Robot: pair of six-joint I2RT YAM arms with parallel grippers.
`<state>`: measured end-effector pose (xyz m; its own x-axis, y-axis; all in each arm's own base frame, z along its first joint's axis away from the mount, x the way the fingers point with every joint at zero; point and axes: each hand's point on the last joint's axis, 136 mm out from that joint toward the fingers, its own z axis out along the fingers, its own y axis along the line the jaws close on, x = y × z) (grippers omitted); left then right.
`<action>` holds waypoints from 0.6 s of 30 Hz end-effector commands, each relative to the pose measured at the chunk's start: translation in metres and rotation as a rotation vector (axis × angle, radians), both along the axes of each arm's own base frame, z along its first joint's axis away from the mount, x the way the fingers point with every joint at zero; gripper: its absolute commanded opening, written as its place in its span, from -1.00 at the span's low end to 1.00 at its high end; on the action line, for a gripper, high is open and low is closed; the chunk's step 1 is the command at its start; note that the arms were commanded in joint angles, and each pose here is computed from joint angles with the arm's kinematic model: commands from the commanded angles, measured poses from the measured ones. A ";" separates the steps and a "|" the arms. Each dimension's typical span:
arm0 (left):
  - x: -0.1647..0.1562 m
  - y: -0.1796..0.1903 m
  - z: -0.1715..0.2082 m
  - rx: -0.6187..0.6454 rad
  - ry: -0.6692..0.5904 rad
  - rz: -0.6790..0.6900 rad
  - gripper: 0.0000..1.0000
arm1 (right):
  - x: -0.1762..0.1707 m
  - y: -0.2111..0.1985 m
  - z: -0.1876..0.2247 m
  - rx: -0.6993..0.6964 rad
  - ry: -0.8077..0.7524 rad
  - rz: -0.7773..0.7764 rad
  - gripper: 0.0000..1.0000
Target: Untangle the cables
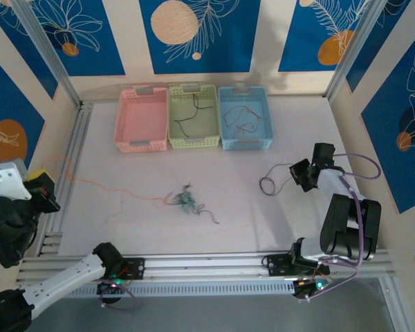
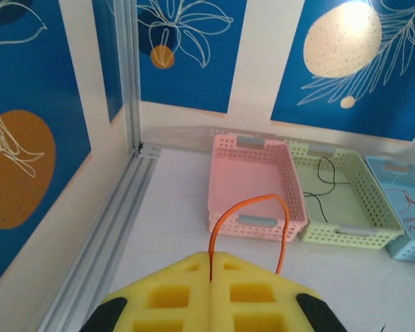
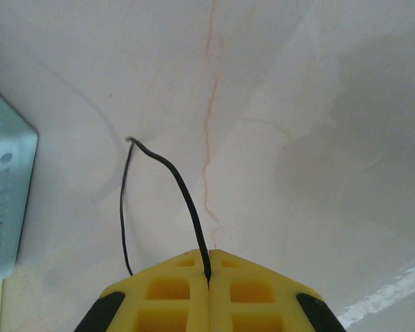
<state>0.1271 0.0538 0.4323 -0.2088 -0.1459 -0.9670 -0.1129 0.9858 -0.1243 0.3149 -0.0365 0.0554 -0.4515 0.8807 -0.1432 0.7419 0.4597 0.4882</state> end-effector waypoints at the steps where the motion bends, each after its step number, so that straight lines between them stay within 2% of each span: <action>1: -0.003 0.008 0.005 0.036 -0.016 0.024 -1.00 | -0.008 -0.008 -0.001 -0.020 0.012 -0.043 -1.00; 5: 0.004 -0.011 0.001 0.015 -0.007 -0.053 -1.00 | -0.005 0.001 0.001 0.001 0.002 0.001 -1.00; 10: 0.018 -0.051 -0.008 -0.003 0.034 -0.188 -1.00 | 0.008 0.038 0.023 0.013 -0.058 0.168 -1.00; 18: 0.037 -0.094 -0.028 -0.003 0.107 -0.303 -1.00 | 0.026 0.118 0.124 -0.054 -0.348 0.536 -1.00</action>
<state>0.1593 -0.0220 0.4051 -0.3353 -0.0750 -0.9391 0.1045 0.9877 -0.1162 0.3373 0.0560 0.1309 -0.7078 0.6458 -0.2864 0.3943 0.6975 0.5983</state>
